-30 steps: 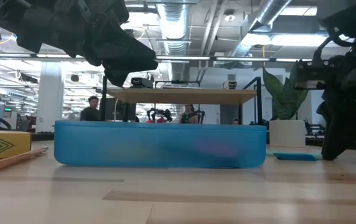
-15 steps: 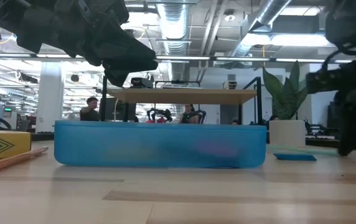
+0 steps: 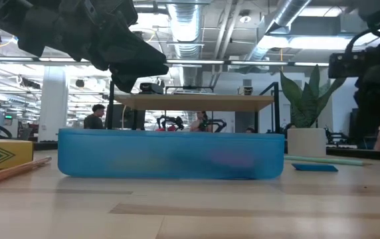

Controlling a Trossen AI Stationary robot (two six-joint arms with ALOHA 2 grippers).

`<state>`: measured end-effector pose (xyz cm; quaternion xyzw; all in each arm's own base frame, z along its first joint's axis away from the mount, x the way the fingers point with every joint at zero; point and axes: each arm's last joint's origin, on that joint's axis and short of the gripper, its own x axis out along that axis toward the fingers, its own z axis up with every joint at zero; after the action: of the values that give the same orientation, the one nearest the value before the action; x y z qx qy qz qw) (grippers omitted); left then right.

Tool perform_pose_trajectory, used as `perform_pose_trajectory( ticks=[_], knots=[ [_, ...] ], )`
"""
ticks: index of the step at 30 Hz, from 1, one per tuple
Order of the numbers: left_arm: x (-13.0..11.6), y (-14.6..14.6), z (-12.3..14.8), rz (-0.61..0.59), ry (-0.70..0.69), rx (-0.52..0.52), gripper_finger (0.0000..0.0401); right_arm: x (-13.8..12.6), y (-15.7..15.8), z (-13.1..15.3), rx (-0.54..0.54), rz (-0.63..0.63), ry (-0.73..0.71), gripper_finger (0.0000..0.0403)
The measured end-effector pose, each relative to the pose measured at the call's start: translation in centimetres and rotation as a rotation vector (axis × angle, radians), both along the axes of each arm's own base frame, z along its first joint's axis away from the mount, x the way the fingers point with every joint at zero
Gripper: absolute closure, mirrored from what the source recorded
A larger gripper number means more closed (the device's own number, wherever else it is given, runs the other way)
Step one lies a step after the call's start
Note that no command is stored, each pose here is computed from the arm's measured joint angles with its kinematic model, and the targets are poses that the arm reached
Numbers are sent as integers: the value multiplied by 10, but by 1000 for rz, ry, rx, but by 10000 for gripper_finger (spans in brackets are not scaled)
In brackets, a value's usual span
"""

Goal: Pack school essentials
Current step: Put the blue pencil into the supply box

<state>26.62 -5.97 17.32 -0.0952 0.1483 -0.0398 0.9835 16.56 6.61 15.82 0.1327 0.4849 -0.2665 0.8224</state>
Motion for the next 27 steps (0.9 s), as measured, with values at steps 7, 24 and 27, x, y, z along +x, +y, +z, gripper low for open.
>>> perform_pose_trajectory(
  ticks=[7,24,27],
  knots=[
    [0,0,0,0,-1,0,299,9,-25,1,-101,-83,-2,352],
    [0,0,0,-5,-2,0,299,25,-79,-19,-100,-3,-252,321],
    [0,0,0,-6,-2,1,299,18,-85,-30,-104,-37,-309,321]
  ],
)
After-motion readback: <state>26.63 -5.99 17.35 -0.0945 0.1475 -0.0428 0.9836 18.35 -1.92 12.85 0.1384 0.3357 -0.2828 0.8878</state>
